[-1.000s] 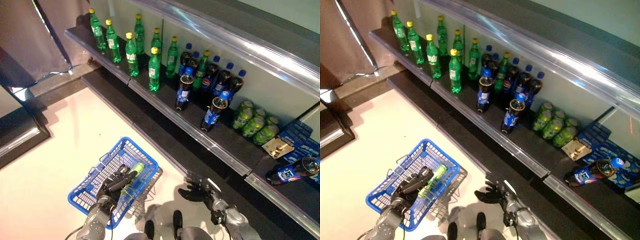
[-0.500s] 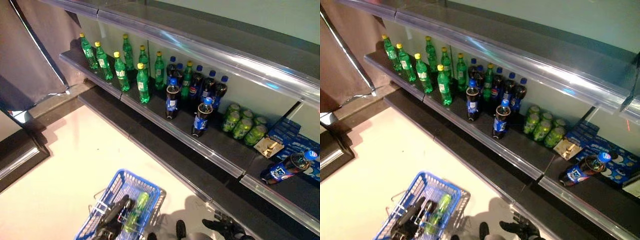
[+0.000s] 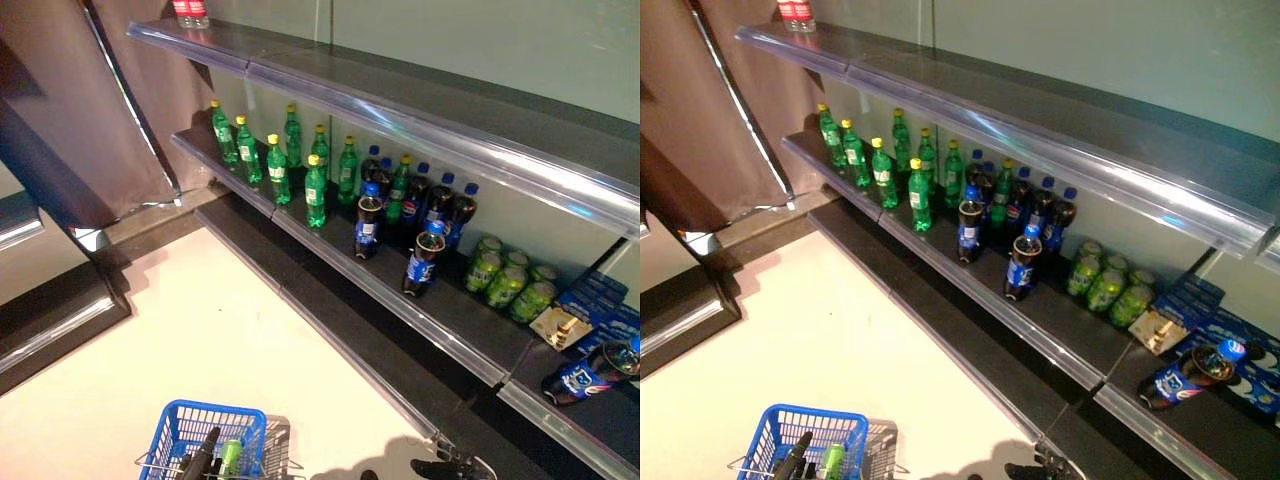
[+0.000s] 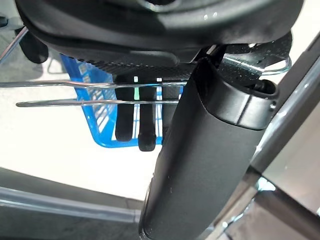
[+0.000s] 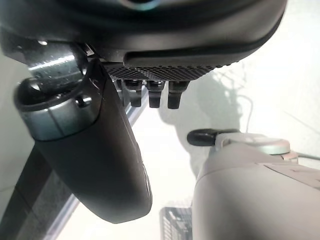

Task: Pick up the drink and place into the basket.

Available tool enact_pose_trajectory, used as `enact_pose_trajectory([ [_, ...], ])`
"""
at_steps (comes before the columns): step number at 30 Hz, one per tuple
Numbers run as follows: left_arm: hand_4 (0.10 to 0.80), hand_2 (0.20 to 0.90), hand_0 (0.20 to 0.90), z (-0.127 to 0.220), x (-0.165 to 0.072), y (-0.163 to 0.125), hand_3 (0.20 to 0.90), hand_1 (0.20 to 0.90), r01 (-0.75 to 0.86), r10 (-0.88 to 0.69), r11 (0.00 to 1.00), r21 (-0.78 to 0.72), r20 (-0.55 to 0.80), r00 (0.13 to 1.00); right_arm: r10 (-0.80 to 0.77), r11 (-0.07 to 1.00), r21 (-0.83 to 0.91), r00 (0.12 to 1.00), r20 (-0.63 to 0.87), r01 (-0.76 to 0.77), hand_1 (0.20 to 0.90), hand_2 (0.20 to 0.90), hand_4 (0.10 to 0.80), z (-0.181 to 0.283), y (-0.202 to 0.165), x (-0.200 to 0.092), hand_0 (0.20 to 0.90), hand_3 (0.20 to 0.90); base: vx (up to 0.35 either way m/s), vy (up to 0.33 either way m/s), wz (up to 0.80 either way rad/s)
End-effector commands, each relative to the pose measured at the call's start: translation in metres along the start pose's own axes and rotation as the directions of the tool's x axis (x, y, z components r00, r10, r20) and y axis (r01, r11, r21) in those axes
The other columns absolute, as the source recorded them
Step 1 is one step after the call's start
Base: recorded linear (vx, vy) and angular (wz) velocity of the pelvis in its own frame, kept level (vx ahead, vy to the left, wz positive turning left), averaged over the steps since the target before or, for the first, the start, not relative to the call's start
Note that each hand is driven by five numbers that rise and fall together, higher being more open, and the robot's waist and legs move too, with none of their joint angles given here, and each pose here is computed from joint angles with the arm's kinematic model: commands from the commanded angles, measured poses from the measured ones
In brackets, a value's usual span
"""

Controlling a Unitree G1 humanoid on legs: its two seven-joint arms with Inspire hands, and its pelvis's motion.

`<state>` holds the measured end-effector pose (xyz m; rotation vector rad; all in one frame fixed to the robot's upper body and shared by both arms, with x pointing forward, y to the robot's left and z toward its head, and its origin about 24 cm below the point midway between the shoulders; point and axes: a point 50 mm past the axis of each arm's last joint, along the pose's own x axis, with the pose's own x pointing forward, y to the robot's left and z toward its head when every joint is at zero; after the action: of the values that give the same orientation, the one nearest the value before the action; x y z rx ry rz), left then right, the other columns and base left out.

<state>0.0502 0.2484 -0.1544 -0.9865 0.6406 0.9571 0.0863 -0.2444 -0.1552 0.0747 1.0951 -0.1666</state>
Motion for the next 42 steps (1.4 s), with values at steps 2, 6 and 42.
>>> enact_pose_trajectory([
  [2,0.1,0.3,0.3,0.053,0.011,-0.061,0.2,0.3,0.322,-0.326,0.945,0.058,0.252,0.911,-0.061,0.998,-0.021,0.995,0.083,0.063,0.9,0.9,0.8,0.024,-0.019,0.001,0.9,0.9,0.053,0.232,0.05],
  [6,0.1,0.3,0.3,0.056,0.012,-0.064,0.2,0.3,0.327,-0.329,0.944,0.053,0.259,0.908,-0.067,0.998,-0.012,0.991,0.117,0.069,0.9,0.9,0.8,0.034,-0.018,0.002,0.9,0.9,0.018,0.272,0.07],
  [42,0.1,0.3,0.3,0.047,0.007,-0.038,0.2,0.3,0.254,-0.257,0.966,0.04,0.203,0.945,-0.028,0.998,-0.054,0.995,0.092,0.033,0.9,0.9,0.8,0.043,0.001,0.009,0.9,0.9,0.396,-0.006,0.3],
])
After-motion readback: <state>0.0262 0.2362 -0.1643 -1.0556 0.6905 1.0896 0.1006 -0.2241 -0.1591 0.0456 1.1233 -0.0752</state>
